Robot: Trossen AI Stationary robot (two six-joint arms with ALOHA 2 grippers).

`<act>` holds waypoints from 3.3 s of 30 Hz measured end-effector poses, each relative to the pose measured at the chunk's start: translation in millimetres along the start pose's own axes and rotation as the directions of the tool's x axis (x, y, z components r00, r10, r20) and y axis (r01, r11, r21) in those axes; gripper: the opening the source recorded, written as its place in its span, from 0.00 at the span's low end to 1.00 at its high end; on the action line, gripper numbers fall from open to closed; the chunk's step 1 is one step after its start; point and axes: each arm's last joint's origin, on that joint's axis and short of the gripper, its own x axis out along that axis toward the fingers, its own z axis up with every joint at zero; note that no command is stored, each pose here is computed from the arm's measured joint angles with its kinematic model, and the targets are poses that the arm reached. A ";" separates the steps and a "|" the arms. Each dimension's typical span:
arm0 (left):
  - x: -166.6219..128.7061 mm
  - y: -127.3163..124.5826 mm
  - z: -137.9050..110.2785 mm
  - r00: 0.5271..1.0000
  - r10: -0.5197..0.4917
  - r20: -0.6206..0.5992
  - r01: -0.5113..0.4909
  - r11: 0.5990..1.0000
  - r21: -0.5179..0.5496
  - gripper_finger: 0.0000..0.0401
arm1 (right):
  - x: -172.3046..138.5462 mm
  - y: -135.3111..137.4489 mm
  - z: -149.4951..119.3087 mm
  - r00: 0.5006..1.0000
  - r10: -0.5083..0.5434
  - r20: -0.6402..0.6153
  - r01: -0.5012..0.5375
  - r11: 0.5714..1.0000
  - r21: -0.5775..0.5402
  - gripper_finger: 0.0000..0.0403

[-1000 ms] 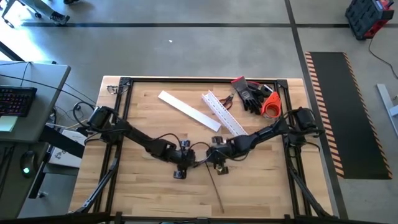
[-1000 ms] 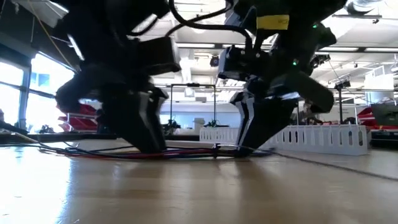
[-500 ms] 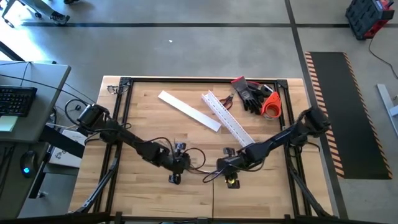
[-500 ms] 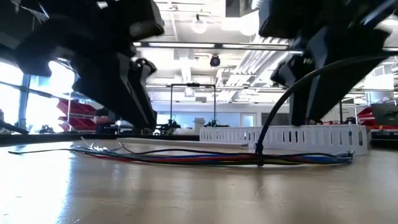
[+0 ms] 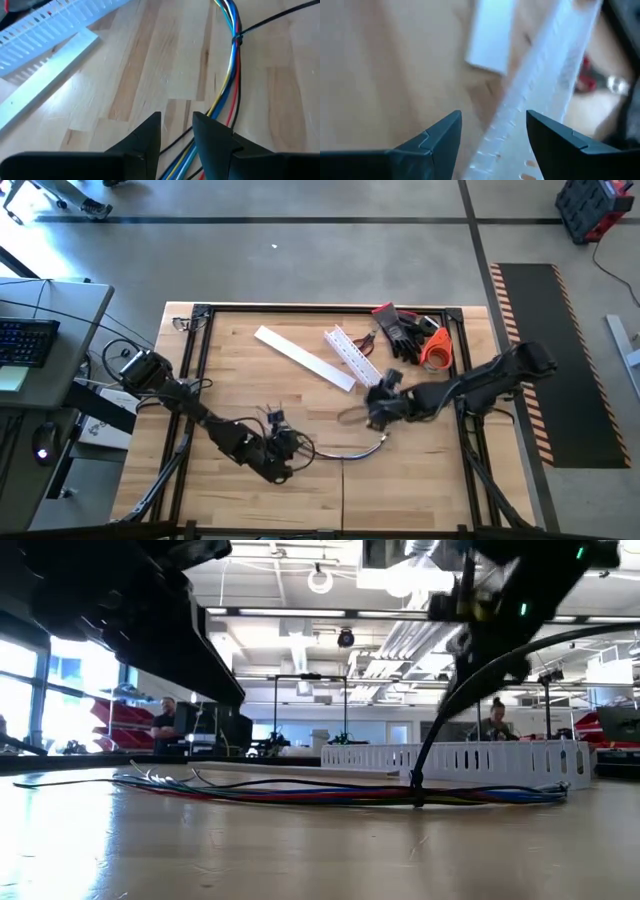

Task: Ziptie cables
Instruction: Move the white cable duct to the center of the table

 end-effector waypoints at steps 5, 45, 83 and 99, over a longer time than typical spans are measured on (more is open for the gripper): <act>-0.2 -0.1 0.4 1.000 0.007 0.008 -0.007 1.000 -0.001 0.23 | 25.2 -17.0 -22.2 0.999 0.025 -0.044 -0.019 0.991 0.130 0.52; -53.5 5.2 16.6 0.960 0.167 0.225 -0.152 0.985 -0.081 0.23 | -14.5 70.2 16.0 0.848 0.388 0.362 -0.366 0.922 -0.128 0.00; -12.4 11.5 1.6 0.970 0.228 0.080 -0.223 0.972 -0.069 0.24 | 39.3 67.1 16.2 0.882 0.415 0.222 -0.422 0.906 -0.017 0.00; -12.6 11.3 1.4 0.971 0.225 0.079 -0.220 0.973 -0.068 0.24 | 41.3 64.3 13.5 0.911 0.356 0.206 -0.347 0.934 -0.082 0.00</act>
